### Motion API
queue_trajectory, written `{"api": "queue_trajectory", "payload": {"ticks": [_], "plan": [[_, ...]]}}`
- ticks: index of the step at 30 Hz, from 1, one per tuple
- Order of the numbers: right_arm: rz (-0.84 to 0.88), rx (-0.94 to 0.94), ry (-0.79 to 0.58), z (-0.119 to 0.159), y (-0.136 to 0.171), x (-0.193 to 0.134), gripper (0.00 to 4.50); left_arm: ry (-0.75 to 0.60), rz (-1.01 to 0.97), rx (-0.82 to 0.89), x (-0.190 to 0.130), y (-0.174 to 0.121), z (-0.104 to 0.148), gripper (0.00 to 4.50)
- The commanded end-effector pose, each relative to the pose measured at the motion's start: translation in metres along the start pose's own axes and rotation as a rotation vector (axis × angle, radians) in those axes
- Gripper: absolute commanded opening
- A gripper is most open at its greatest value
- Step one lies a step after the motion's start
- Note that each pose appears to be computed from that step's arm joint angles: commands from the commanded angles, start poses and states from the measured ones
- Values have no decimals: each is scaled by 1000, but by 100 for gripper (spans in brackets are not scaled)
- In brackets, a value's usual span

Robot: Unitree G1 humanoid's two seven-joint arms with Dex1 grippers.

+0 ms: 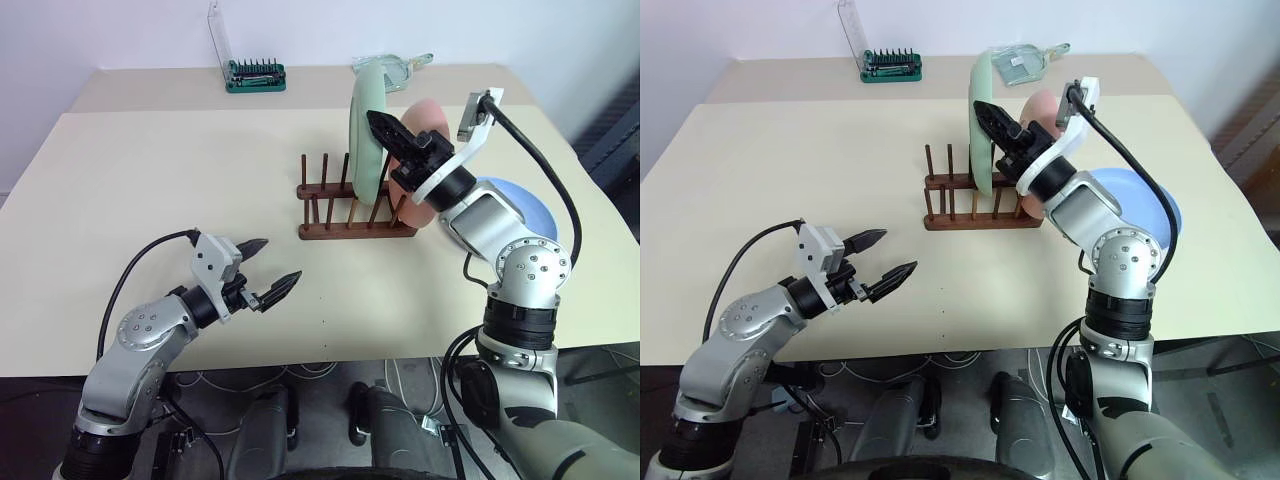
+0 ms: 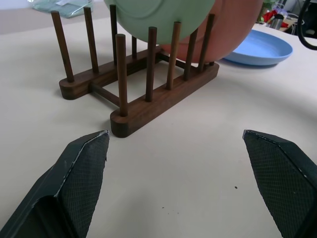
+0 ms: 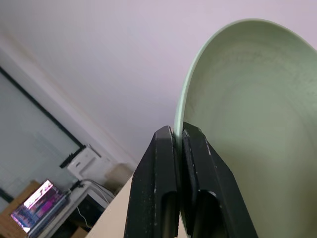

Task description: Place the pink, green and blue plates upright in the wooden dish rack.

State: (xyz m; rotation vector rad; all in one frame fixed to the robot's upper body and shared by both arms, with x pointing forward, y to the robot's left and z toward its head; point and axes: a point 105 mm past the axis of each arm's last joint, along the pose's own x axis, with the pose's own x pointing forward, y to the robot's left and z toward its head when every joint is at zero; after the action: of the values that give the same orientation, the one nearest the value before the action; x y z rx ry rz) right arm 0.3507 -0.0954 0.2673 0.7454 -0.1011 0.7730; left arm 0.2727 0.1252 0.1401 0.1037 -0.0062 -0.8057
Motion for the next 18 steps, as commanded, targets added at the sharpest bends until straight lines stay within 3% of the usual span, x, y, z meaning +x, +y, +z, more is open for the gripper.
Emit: {"api": "queue_trajectory", "payload": {"ticks": [1, 3, 6, 13, 18], "plan": [[-8, 20, -20, 3, -3, -3, 0, -22, -5, 36, -2, -3, 6, 444], [-12, 29, -22, 4, -4, -4, 0, -23, -3, 31, -3, -3, 5, 444], [-14, 34, -22, 4, -6, -5, 92, -23, 0, 28, -5, -1, 2, 450], [-10, 27, -19, 4, -7, -5, 443, -27, 3, 24, -3, 1, 0, 450], [1, 9, -23, 8, -5, -5, 443, -24, 3, 21, -3, 2, -4, 450]]}}
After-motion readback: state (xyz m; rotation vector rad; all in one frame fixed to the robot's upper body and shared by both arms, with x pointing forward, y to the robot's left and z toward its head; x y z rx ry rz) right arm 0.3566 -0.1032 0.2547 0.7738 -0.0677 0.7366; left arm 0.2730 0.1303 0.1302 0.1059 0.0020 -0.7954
